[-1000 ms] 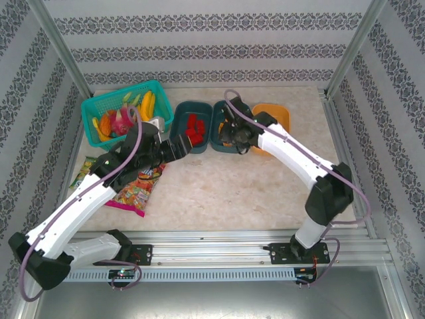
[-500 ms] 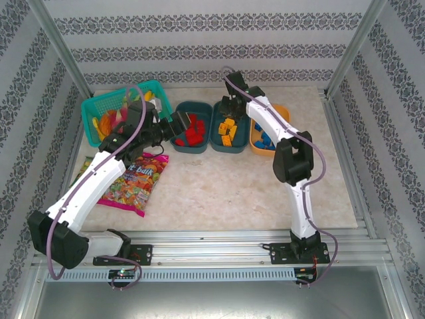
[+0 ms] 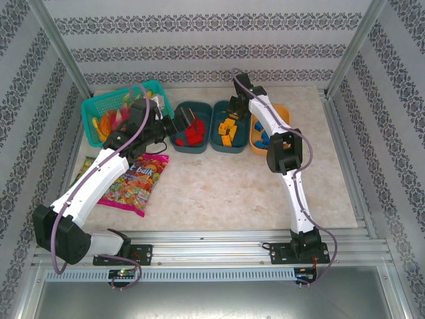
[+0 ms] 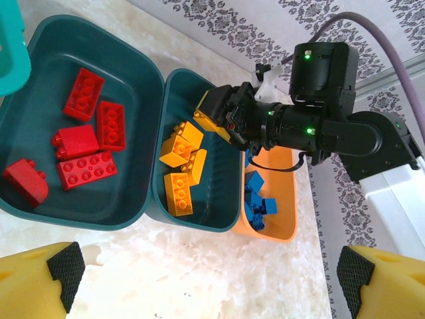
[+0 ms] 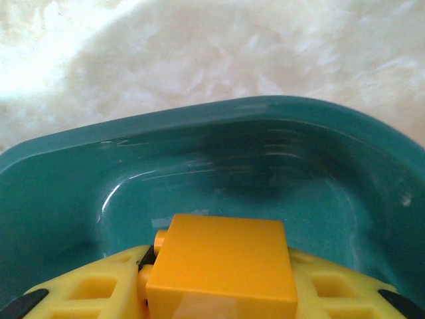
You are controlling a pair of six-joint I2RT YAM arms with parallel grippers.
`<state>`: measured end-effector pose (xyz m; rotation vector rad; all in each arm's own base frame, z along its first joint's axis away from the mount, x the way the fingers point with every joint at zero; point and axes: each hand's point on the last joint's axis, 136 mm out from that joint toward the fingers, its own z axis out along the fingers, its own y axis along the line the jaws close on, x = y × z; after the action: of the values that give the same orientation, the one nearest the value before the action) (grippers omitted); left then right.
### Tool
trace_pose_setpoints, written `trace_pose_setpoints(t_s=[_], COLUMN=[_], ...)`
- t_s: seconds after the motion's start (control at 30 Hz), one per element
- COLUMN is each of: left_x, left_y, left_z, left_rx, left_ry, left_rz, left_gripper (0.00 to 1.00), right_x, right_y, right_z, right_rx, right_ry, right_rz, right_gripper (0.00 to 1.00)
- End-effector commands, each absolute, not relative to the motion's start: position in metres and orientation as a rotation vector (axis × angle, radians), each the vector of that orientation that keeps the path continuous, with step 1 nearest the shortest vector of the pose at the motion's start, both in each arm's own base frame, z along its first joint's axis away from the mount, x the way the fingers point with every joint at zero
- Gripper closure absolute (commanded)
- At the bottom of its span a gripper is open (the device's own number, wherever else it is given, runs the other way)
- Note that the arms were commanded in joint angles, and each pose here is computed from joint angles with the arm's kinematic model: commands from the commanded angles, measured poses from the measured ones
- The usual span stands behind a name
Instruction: Sort the legos into containers by color
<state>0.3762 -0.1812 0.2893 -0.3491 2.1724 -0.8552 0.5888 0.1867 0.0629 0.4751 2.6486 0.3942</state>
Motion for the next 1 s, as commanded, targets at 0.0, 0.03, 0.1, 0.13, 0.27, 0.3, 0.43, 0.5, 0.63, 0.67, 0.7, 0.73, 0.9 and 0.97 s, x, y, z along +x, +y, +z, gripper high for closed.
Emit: trace_pose_setpoints(t_s=[0.0,0.03,0.1,0.13,0.27,0.3,0.43,0.5,0.63,0.67,0.7,0.73,0.9,0.97], left_x=[0.382,0.381,0.380,0.380,0.378,0.377,0.369,0.361,0.339,0.333,0.325,0.318,0.279,0.267], left_y=[-0.175,-0.175,-0.174,-0.174,-0.172,-0.172,-0.166,-0.158,-0.144,-0.140,-0.135,-0.130,-0.102,-0.100], left_z=[0.301,0.301,0.301,0.301,0.303,0.304,0.307,0.307,0.300,0.298,0.297,0.296,0.285,0.282], left_rx=[-0.354,-0.356,-0.358,-0.359,-0.362,-0.362,-0.366,-0.388,-0.405,-0.404,-0.402,-0.402,-0.365,-0.289], left_ry=[2.120,2.121,2.123,2.124,2.121,2.121,2.130,2.150,2.215,2.228,2.235,2.241,2.254,2.254], left_rz=[-0.851,-0.849,-0.847,-0.848,-0.848,-0.845,-0.817,-0.779,-0.705,-0.686,-0.670,-0.646,-0.525,-0.509], left_gripper=[0.00,0.00,0.00,0.00,0.00,0.00,0.00,0.00,0.00,0.00,0.00,0.00,0.00,0.00], right_x=[0.587,0.586,0.585,0.584,0.583,0.583,0.578,0.570,0.538,0.527,0.513,0.501,0.419,0.384], right_y=[0.195,0.196,0.197,0.198,0.197,0.197,0.193,0.189,0.178,0.173,0.170,0.167,0.151,0.135], right_z=[0.064,0.062,0.063,0.065,0.092,0.105,0.164,0.200,0.249,0.259,0.267,0.271,0.284,0.279], right_rx=[0.524,0.530,0.537,0.535,0.520,0.513,0.492,0.477,0.438,0.425,0.409,0.393,0.254,0.235], right_ry=[2.660,2.664,2.669,2.669,2.636,2.616,2.520,2.461,2.394,2.380,2.368,2.357,2.259,2.226], right_rz=[0.450,0.453,0.461,0.466,0.481,0.488,0.508,0.509,0.461,0.444,0.423,0.406,0.343,0.288], right_gripper=[0.61,0.57,0.50,0.47,0.39,0.38,0.34,0.32,0.28,0.27,0.26,0.25,0.02,0.02])
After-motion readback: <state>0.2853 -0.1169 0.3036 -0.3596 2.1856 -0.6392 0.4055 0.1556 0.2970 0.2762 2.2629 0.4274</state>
